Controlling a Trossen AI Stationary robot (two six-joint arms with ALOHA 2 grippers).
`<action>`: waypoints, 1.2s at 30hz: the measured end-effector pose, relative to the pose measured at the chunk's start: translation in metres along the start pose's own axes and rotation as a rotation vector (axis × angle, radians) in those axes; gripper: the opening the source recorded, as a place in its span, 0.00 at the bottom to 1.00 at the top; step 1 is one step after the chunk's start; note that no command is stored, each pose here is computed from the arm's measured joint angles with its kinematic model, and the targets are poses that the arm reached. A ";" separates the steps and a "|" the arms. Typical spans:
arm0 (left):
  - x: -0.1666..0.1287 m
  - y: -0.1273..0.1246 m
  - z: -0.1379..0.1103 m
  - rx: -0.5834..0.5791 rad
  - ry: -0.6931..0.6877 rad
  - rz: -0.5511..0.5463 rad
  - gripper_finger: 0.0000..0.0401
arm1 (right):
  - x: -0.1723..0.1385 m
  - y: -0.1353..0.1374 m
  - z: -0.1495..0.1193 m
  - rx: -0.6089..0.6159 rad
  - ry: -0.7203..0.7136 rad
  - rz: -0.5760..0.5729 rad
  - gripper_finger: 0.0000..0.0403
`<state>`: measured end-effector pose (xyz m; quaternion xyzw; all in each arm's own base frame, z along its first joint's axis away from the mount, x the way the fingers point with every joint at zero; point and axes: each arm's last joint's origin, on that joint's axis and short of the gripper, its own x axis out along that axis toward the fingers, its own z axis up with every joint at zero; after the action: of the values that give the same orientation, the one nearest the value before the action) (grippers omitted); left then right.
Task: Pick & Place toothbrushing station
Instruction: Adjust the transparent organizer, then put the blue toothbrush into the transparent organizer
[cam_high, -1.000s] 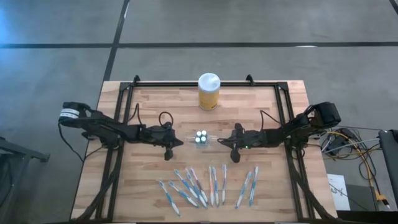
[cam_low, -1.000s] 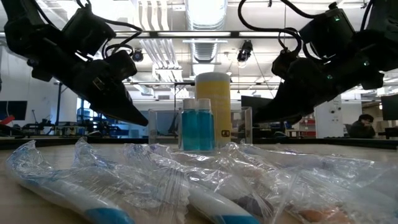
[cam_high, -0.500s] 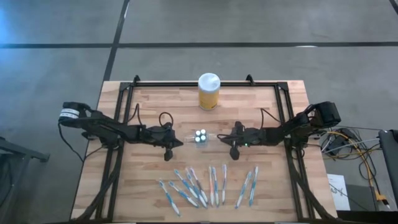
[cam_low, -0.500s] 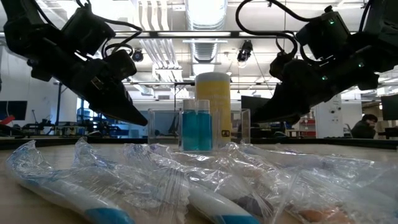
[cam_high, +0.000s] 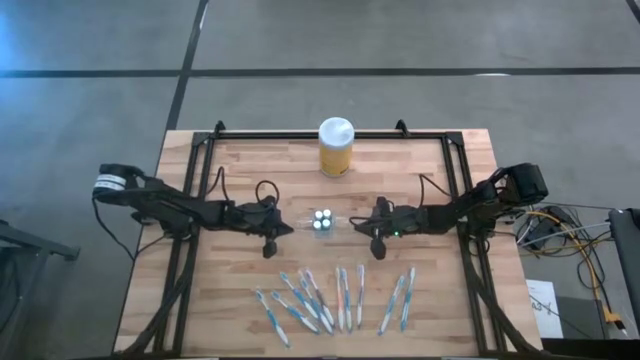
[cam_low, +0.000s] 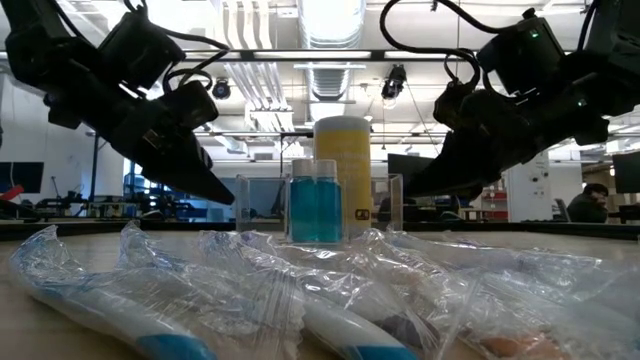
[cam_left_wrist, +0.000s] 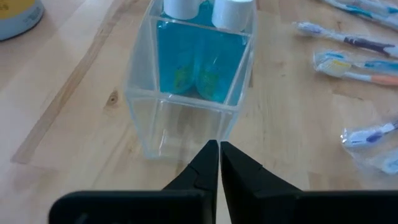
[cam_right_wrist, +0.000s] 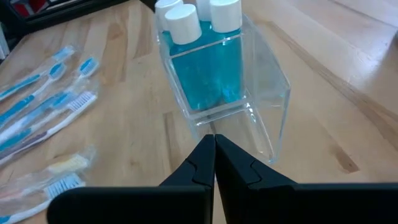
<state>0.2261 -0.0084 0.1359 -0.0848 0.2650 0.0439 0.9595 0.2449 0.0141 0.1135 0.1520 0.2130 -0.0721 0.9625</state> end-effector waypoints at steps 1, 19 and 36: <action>-0.002 0.000 0.000 0.005 0.007 0.002 0.05 | 0.000 0.000 0.000 0.000 0.000 0.001 0.02; -0.095 -0.001 0.039 0.177 -0.255 -0.039 0.05 | -0.067 0.018 0.048 -0.120 -0.140 0.130 0.02; -0.130 0.008 0.010 0.142 -0.478 -0.070 0.03 | -0.155 0.005 0.053 -0.212 -0.515 0.210 0.02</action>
<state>0.1191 -0.0038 0.2101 -0.0137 0.0298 0.0108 0.9994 0.1269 0.0127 0.2277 0.0488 -0.0490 0.0144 0.9975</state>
